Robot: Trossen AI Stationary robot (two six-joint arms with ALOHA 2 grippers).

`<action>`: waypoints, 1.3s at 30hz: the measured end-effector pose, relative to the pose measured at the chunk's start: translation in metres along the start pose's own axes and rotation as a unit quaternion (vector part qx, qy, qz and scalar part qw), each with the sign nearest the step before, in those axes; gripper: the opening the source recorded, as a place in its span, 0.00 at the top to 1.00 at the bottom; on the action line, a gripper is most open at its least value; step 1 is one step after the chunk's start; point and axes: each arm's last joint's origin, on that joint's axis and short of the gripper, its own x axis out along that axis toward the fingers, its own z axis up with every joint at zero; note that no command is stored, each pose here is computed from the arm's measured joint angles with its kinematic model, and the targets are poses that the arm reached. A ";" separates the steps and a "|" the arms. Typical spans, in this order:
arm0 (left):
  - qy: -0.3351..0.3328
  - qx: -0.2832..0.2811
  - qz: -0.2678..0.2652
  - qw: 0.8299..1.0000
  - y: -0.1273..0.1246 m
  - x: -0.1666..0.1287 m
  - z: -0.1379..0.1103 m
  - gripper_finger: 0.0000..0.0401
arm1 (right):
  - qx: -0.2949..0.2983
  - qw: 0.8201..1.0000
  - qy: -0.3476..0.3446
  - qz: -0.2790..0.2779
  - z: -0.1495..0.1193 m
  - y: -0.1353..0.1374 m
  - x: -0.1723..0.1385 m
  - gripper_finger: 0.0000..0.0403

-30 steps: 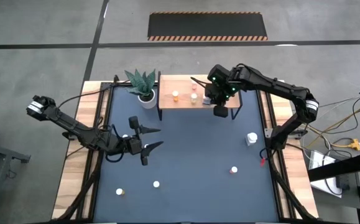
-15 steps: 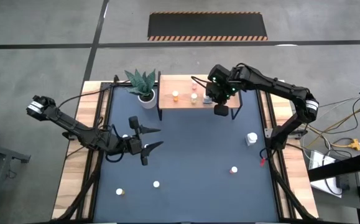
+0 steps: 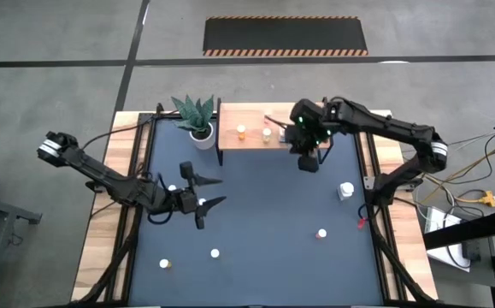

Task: Pick and place medicine bottles onto shelf by color
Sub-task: Adjust the yellow medicine bottle on the shelf

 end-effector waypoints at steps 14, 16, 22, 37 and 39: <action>0.055 0.003 0.010 0.998 0.004 0.063 -0.005 0.74 | -0.043 0.996 -0.078 0.024 -0.047 0.084 0.012 0.98; 0.078 0.009 0.016 0.997 0.010 0.079 -0.005 0.83 | -0.050 0.995 -0.088 0.018 -0.054 0.088 0.014 0.98; 0.155 0.023 0.033 0.987 0.023 0.126 -0.016 0.98 | -0.062 0.990 -0.128 0.013 -0.071 0.091 0.021 0.98; 0.256 0.041 0.108 0.960 0.054 0.183 -0.056 1.00 | -0.087 0.985 -0.148 0.006 -0.090 0.091 0.034 0.98; 0.259 0.040 0.112 0.959 0.057 0.184 -0.059 1.00 | -0.091 0.985 -0.148 0.005 -0.090 0.091 0.034 0.98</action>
